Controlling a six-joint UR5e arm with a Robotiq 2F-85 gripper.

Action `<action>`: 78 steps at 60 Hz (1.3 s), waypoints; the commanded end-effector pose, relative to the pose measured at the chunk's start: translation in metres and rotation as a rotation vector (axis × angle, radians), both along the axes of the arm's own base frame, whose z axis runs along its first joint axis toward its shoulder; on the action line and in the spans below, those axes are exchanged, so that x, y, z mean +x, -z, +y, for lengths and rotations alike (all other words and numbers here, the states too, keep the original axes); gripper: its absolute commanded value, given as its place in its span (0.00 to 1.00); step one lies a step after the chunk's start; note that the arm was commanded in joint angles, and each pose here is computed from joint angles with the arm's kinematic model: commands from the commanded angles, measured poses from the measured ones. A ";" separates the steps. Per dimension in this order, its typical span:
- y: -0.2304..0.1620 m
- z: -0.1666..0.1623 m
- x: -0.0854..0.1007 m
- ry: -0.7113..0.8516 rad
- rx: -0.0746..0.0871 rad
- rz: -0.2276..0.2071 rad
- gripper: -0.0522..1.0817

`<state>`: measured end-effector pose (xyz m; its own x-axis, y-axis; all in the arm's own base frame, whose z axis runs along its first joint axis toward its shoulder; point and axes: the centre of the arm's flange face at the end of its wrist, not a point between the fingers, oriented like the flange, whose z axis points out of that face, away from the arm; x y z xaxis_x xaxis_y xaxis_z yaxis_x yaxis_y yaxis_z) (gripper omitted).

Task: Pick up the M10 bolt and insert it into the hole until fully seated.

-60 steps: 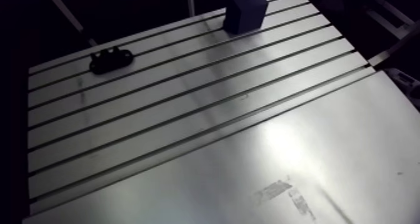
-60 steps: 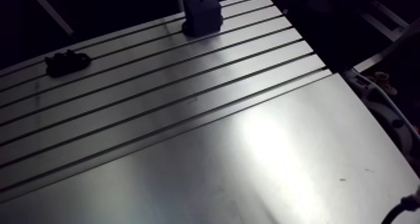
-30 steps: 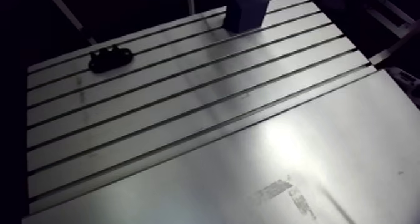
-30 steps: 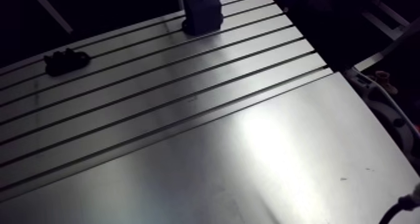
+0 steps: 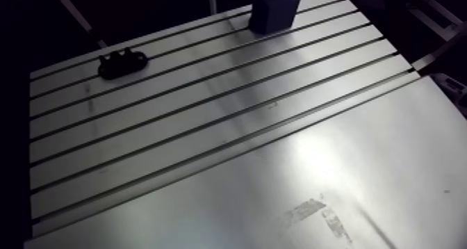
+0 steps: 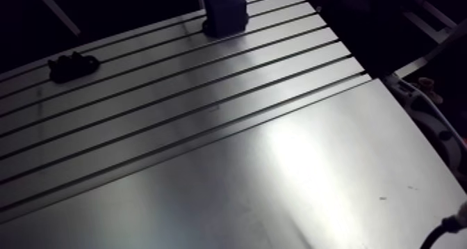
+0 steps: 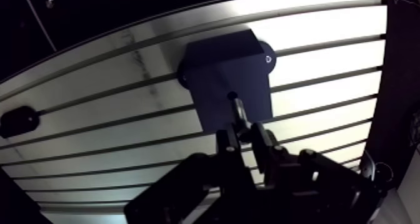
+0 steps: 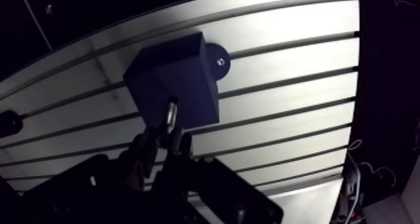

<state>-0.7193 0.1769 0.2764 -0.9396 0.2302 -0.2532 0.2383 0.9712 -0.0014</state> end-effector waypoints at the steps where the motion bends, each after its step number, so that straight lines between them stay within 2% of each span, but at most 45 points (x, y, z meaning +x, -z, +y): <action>1: 0.005 -0.001 0.001 -0.001 -0.003 -0.008 1.00; 27: 0.005 0.000 0.001 -0.002 -0.001 -0.008 1.00; 78: 0.016 -0.001 -0.001 0.000 -0.008 -0.021 1.00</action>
<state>-0.7201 0.1759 0.2618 -0.9347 0.2273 -0.2731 0.2373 0.9714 -0.0035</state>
